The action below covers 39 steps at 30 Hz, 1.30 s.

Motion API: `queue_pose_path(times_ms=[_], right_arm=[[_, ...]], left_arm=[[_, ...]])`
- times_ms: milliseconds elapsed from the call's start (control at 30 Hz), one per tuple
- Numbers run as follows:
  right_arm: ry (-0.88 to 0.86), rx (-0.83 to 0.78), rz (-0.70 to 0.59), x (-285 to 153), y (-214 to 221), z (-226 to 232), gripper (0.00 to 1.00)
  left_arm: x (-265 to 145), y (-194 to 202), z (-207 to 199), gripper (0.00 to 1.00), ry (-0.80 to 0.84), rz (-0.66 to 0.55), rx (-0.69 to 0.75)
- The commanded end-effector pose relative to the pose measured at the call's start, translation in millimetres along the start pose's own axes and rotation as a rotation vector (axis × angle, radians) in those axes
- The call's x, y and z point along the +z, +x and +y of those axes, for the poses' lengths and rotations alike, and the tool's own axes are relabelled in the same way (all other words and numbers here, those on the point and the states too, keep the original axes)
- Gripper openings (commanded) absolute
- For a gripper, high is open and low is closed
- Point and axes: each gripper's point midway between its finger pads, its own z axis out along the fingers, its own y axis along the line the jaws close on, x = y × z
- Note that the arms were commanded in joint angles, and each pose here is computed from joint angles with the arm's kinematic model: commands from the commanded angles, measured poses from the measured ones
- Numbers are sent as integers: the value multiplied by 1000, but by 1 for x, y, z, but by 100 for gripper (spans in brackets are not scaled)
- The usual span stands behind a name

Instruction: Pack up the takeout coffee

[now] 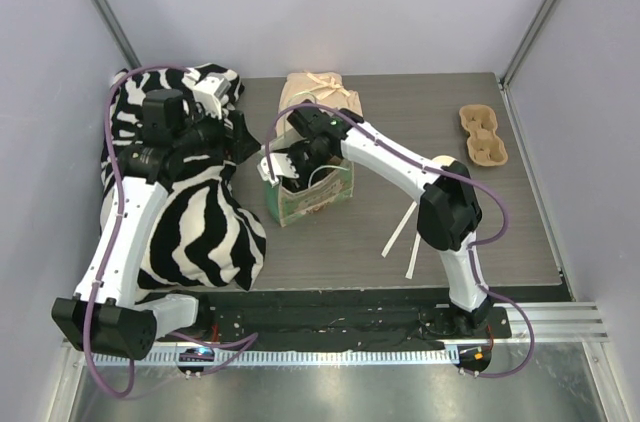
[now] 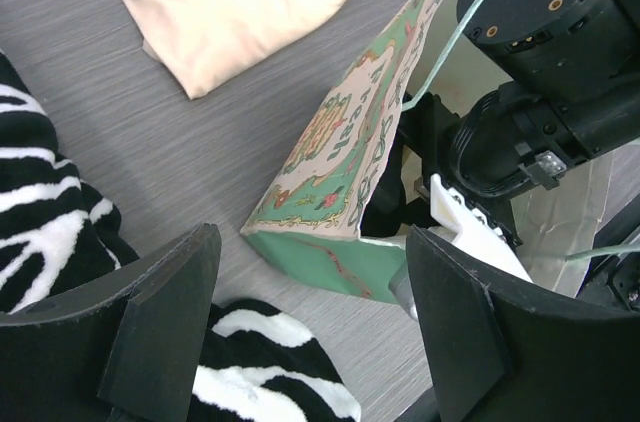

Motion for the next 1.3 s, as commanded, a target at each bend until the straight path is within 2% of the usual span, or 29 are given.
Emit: queue_pose_path(times_ms=[0, 367, 600, 700, 733, 900, 1000, 1167, 1200, 1267], right_arm=[[-215, 62, 115, 20, 36, 47, 2], [-253, 59, 136, 39, 35, 51, 2], [-215, 81, 145, 34, 32, 44, 8], [-190, 81, 151, 30, 30, 40, 19], [-182, 80, 148, 29, 28, 38, 28], [-146, 82, 113, 18, 16, 32, 53], [-129, 77, 100, 12, 11, 28, 62], [-114, 71, 89, 7, 6, 25, 70], [-111, 69, 86, 5, 5, 25, 75], [-101, 70, 82, 2, 3, 23, 77]], left_arm=[[-10, -3, 1, 79, -26, -26, -14], [-20, 32, 11, 77, -79, 46, -27], [-9, 48, 21, 75, -34, 59, -253], [-5, 52, 21, 75, -27, 57, -291], [-4, 53, 22, 75, -26, 59, -295], [-4, 53, 21, 75, -20, 56, -297], [-3, 50, 20, 75, -14, 46, -300], [-2, 41, 20, 76, -5, 31, -299], [-1, 40, 20, 76, -4, 31, -305], [-1, 35, 20, 77, -2, 22, -305]])
